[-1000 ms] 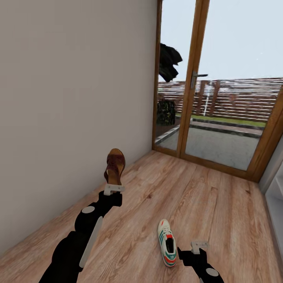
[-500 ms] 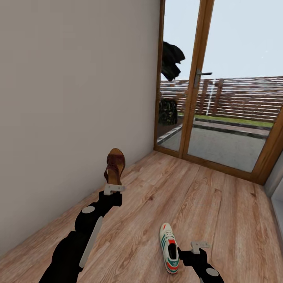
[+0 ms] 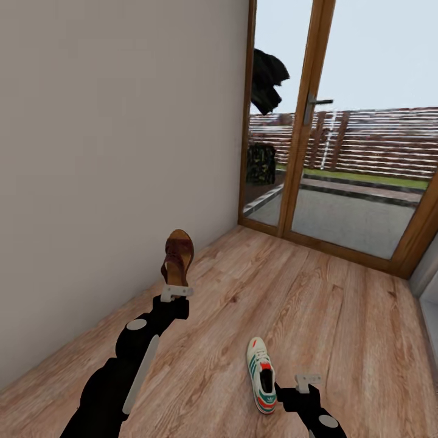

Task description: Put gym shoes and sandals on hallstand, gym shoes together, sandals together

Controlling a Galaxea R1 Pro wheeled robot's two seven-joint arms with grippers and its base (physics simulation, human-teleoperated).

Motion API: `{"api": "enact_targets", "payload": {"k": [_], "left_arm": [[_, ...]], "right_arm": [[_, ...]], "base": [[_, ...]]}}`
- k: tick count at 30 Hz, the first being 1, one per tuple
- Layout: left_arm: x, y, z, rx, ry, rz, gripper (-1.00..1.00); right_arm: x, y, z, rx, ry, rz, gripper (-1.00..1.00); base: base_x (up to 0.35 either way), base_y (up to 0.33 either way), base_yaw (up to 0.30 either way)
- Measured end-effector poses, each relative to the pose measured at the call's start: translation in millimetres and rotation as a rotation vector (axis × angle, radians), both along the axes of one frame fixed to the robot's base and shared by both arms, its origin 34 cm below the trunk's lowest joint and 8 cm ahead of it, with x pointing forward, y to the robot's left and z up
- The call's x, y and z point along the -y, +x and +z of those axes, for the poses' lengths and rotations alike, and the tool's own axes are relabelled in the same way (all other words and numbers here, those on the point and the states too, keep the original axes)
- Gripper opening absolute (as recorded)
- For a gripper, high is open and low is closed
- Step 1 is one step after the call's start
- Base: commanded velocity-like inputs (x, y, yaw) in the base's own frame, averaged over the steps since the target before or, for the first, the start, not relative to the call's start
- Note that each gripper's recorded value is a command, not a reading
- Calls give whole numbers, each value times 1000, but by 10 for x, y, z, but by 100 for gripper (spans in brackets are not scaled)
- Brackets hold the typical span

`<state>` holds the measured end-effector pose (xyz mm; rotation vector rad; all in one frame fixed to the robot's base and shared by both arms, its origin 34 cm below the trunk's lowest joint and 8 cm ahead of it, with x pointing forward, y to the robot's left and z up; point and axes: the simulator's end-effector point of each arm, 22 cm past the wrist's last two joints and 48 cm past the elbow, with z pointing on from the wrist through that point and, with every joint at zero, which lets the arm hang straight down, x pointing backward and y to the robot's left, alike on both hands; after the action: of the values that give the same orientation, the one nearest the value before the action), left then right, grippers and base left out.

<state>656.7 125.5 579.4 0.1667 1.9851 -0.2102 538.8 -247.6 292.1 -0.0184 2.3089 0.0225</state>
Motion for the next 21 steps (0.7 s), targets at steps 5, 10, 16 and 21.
{"api": "enact_targets", "payload": {"k": [5, 10, 16, 21], "left_arm": [[0, 18, -167, -28, 0, 0, -100], [1, 30, -338, -57, 0, 0, -100], [-2, 39, -529, -89, 0, 0, -100], [1, 41, -659, -111, -1, 0, -100]], "right_arm": [[2, -64, -134, -28, 0, 0, 100], [5, -132, -267, -57, 0, -1, 100], [-7, -203, -409, -88, 6, -5, 100], [-15, 451, -96, 0, 7, -8, 100]], "base": [[0, 0, 0], [0, 0, 0], [0, 0, 0], [0, 0, 0]]}}
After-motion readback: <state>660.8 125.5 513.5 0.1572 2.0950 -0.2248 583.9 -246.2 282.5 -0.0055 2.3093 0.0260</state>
